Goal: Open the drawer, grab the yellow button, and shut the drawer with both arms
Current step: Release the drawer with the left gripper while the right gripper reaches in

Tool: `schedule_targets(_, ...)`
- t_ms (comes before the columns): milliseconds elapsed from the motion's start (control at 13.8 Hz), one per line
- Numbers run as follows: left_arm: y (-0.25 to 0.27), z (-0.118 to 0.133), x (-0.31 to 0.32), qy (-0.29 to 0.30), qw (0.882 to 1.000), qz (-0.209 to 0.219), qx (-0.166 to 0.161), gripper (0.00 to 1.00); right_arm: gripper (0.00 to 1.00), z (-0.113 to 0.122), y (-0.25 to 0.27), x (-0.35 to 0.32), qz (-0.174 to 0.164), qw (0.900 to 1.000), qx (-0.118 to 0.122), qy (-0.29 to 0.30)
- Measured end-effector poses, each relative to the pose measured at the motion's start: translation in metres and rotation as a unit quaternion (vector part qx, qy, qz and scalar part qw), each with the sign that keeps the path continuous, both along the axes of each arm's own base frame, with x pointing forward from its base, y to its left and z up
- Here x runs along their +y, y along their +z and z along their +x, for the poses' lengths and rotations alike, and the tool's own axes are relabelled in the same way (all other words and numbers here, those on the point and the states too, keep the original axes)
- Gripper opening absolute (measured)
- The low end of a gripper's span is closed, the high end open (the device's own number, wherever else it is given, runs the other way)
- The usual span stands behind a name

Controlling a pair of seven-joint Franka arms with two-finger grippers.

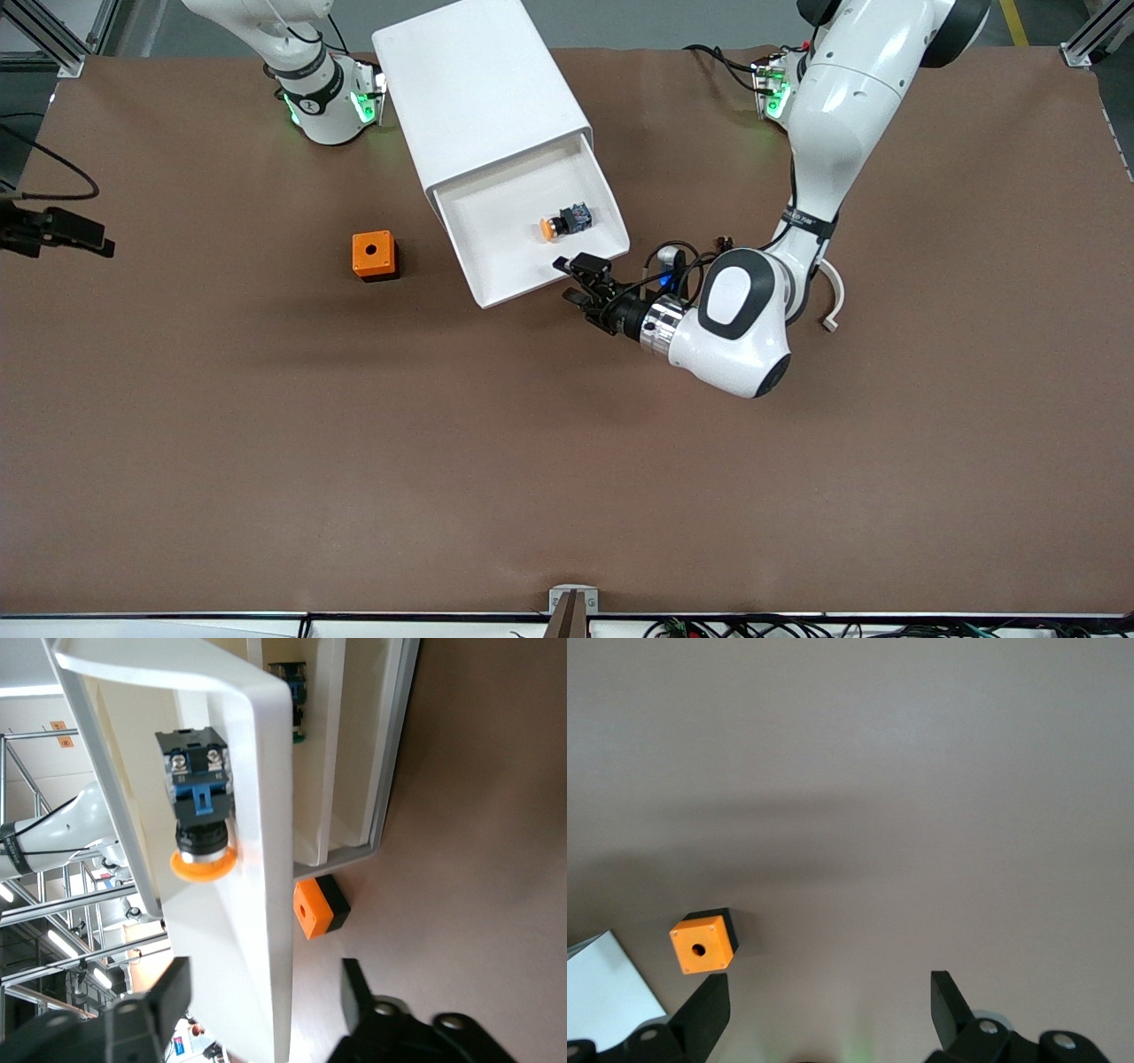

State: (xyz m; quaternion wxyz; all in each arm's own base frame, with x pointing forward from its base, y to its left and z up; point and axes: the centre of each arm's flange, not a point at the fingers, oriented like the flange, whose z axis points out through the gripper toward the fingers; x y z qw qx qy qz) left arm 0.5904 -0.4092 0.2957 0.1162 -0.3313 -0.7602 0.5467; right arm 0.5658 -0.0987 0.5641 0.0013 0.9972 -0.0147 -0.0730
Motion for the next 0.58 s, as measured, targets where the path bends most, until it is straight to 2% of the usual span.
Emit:
schedule_targets(72,0.006,0.009,0.009,0.008,1.000,-0.003,-0.007,0.93,1.00,0.004,-0.008,-0.010,0.000,1.000,0.002,-0.007)
schedule_targets(144,0.011,0.020,0.021,0.018,1.000,-0.007,-0.014,1.00,1.00,0.006,-0.013,-0.019,-0.001,1.000,0.004,-0.014)
schedule_targets(361,0.023,0.050,0.066,0.038,0.998,0.002,-0.044,1.00,1.00,0.008,-0.012,-0.021,-0.002,0.999,0.003,-0.040)
schedule_targets(578,0.035,0.068,0.115,0.013,0.995,0.023,-0.098,1.00,1.00,0.016,-0.007,0.039,-0.013,0.994,0.003,-0.111)
